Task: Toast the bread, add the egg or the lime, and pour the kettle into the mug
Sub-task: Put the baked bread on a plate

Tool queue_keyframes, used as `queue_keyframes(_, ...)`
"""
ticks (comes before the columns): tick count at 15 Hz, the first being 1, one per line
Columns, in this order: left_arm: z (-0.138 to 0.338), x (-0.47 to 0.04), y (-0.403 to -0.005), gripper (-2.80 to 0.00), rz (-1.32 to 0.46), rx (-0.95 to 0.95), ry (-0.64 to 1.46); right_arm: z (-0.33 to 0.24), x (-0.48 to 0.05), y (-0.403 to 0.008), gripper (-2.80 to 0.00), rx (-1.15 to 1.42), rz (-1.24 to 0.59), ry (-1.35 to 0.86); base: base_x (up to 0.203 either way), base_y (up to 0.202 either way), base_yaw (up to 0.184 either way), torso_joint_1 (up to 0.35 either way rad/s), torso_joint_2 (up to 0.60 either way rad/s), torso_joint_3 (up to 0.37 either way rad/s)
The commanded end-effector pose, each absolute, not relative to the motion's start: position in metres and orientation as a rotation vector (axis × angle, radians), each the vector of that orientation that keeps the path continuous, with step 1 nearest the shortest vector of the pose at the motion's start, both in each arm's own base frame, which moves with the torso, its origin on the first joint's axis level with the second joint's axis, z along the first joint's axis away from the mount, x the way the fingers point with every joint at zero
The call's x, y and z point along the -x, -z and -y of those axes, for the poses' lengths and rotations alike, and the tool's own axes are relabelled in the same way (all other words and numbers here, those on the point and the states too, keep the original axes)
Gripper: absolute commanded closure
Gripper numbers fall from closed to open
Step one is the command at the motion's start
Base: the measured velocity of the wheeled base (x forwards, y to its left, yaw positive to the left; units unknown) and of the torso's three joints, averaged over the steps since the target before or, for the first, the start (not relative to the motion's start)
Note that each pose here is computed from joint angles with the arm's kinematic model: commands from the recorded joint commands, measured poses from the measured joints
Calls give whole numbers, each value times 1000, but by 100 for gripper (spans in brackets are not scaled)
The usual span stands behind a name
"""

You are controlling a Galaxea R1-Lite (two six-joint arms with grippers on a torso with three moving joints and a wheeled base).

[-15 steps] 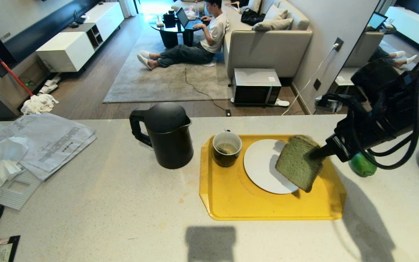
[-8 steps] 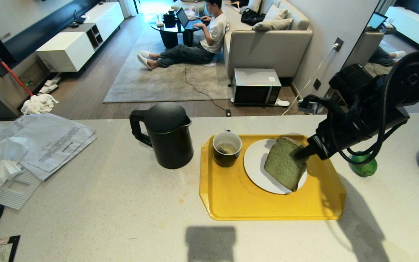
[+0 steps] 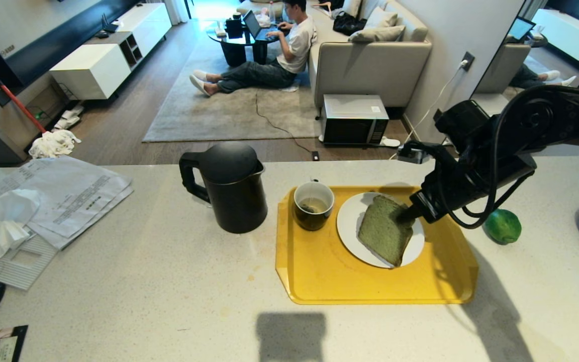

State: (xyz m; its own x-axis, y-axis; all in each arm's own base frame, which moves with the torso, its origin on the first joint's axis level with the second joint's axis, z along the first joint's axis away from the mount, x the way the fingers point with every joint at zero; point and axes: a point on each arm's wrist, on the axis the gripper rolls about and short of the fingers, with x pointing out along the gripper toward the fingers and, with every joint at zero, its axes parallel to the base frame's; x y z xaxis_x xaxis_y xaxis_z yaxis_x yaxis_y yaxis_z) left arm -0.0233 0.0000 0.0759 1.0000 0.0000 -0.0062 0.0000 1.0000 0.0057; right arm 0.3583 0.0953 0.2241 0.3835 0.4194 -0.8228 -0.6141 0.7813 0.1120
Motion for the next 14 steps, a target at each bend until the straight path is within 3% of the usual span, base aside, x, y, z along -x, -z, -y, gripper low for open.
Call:
queue_keyframes(1, 0, 23, -76, 0, -8, -6, -1, -94, -372, -213, 0, 225, -976, -651, 0, 0, 0, 0, 0, 0)
queue_keyframes(14, 0, 23, -76, 0, -8, -6, 0, -14, -402, -190, 0, 193, -991, -436, 0, 0, 0, 0, 0, 0)
